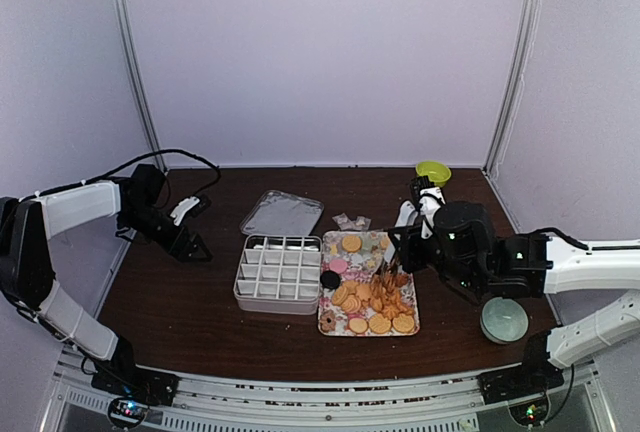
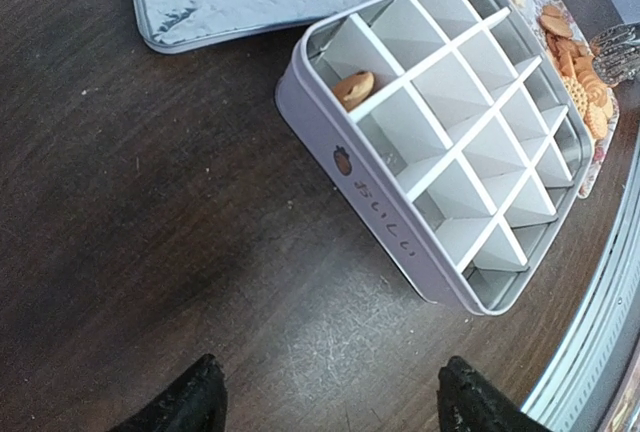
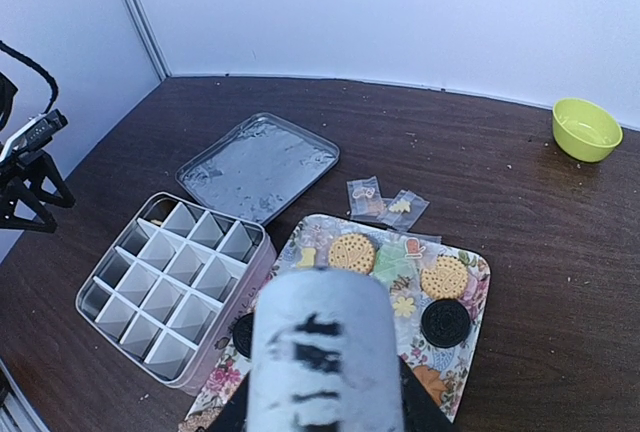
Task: Pack the cookies
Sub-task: Pick up the fake cookies from the plate.
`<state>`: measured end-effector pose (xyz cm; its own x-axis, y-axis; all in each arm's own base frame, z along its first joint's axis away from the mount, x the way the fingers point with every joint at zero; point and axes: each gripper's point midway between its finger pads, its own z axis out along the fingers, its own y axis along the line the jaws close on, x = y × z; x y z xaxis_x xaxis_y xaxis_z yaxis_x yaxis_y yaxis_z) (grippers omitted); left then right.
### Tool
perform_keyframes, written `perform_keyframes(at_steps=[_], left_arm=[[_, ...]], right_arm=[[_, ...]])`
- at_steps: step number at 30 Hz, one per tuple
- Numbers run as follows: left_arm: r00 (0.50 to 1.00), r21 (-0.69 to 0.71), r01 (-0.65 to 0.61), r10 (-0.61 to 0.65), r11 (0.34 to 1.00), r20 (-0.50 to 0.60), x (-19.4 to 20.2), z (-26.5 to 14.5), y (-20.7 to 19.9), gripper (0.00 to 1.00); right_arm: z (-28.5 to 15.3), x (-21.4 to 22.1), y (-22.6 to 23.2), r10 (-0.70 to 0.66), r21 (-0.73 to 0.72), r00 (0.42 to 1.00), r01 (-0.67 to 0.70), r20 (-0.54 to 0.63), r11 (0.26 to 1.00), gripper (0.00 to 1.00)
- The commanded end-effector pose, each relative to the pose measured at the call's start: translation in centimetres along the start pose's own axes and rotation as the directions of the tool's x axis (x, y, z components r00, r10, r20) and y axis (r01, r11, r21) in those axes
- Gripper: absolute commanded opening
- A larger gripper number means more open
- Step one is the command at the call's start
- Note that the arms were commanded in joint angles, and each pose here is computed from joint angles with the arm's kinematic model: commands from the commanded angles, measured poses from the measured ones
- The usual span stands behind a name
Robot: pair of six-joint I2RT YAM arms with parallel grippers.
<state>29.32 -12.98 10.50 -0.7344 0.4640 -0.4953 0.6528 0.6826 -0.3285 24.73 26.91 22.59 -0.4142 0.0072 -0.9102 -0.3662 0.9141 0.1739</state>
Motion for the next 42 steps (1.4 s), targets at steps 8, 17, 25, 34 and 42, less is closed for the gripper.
perform_keyframes(at_steps=[8, 17, 25, 34, 42], left_arm=[[1.0, 0.024, -0.014, 0.013, 1.0, 0.024, -0.9, -0.5, -0.9, 0.75], [1.0, 0.029, -0.009, 0.008, 1.0, 0.024, -0.9, -0.5, -0.9, 0.74], [1.0, 0.033, -0.007, 0.006, 0.999, 0.024, -1.0, -0.5, -1.0, 0.73], [1.0, 0.034, -0.008, 0.007, 0.999, 0.019, -1.0, -0.7, -1.1, 0.72], [1.0, 0.027, -0.015, 0.014, 1.0, 0.014, -1.0, -0.8, -1.0, 0.72]], right_arm=[[0.6, -1.6, 0.1, 0.051, -0.006, 0.998, -0.051, 0.043, 0.999, 0.29], [0.4, -1.2, -0.7, 0.073, 0.002, 0.996, -0.073, 0.041, 0.997, 0.15], [-0.2, -2.8, -0.2, 0.061, -0.014, 0.996, -0.061, 0.059, 0.998, 0.03], [-1.3, -6.0, 1.1, 0.065, -0.07, 0.992, -0.057, 0.111, 0.996, 0.0], [-1.0, -9.6, 3.8, 0.031, -0.127, 0.987, -0.01, 0.161, 0.992, 0.0]])
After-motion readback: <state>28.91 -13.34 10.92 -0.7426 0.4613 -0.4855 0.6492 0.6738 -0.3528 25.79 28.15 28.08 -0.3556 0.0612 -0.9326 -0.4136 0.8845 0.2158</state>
